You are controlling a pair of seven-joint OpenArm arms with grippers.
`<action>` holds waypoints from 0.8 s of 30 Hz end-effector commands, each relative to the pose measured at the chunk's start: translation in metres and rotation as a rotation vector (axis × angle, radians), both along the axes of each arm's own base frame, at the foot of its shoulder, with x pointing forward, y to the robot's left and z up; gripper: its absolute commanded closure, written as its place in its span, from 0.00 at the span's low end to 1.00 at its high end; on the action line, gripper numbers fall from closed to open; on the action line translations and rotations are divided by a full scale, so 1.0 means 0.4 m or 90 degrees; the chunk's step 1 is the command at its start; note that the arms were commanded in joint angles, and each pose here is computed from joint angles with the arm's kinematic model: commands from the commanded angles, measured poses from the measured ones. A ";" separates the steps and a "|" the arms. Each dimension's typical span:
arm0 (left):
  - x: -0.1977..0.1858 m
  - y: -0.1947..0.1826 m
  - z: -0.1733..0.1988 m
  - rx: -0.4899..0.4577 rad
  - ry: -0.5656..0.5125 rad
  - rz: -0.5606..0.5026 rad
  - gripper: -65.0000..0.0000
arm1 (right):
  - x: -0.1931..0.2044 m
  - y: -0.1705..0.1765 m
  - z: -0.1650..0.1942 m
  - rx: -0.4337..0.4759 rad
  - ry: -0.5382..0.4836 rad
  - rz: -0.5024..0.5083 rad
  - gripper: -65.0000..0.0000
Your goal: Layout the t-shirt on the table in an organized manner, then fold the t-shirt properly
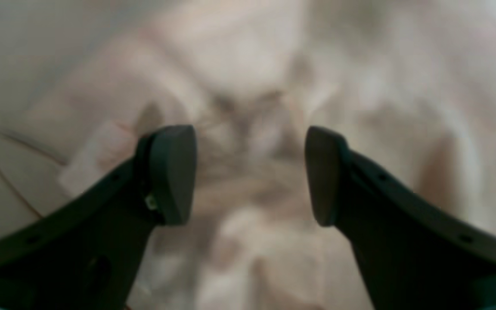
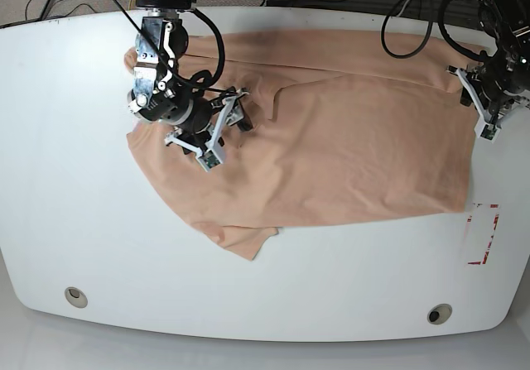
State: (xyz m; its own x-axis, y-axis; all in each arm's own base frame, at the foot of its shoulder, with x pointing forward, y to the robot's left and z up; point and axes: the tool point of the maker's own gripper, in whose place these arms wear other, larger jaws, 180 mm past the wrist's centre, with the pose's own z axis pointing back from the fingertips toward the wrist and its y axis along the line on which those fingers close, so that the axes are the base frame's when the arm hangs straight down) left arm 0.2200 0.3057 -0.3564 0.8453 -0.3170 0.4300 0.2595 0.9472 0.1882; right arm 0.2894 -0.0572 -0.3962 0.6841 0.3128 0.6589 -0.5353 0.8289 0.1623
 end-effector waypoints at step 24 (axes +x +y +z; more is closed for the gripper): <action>0.018 0.009 0.028 0.012 -0.025 -0.006 0.75 | -0.002 -0.004 -0.044 0.022 0.011 0.005 0.57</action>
State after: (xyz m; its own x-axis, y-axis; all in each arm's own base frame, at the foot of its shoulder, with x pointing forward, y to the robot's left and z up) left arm 0.2203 0.3056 -0.3562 0.8447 -0.3172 0.4311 0.2596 0.9472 0.1883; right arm 0.2818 -0.0575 -0.4177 0.7087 0.2972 0.6398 -0.5345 0.8181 0.2120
